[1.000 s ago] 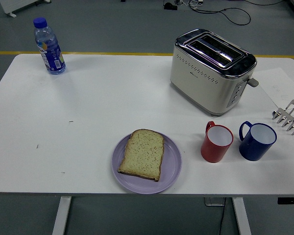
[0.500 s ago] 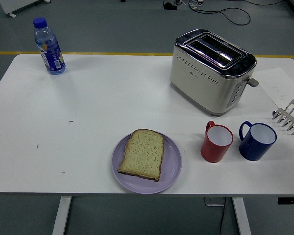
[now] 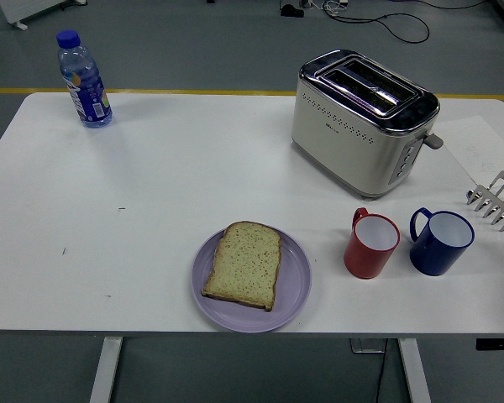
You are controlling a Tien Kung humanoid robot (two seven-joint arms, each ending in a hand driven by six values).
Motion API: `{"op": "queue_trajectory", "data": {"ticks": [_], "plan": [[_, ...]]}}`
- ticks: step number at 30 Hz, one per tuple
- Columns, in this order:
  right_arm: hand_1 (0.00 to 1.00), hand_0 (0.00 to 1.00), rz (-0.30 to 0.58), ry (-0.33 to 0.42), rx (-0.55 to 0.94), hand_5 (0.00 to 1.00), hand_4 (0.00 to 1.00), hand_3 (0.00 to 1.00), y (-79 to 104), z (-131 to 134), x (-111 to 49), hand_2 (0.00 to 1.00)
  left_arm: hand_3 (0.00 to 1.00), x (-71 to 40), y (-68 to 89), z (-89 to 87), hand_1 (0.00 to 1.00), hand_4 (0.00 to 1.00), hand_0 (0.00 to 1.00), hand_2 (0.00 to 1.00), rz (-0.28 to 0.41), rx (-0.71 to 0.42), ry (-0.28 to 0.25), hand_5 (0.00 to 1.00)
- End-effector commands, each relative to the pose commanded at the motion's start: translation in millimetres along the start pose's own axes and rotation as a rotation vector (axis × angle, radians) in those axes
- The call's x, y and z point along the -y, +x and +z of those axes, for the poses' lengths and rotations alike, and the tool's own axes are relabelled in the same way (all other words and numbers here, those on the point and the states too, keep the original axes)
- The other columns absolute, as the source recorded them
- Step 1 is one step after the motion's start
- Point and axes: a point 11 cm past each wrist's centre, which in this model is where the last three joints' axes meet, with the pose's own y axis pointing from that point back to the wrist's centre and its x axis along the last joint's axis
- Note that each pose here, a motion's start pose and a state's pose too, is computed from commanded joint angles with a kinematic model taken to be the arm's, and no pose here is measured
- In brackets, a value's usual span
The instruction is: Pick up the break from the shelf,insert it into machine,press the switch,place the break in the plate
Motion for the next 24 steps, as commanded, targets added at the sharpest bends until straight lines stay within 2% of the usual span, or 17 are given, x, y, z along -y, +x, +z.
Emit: {"op": "queue_trajectory", "data": {"ticks": [13,24], "plan": [[0.714,0.745,0.099,0.04,-0.014,0.252,0.588,0.649,32.5,-7.1,2.1,0.72,0.546,0.4,-1.2,-3.4,0.469,0.284,0.606,0.472,-0.003,0.019,0.005,0.927],[0.713,0.742,0.119,0.056,-0.018,0.222,0.558,0.638,38.8,-10.2,5.0,0.718,0.547,0.1,-3.8,-1.5,0.469,0.285,0.606,0.472,-0.014,0.008,-0.005,0.925]]}}
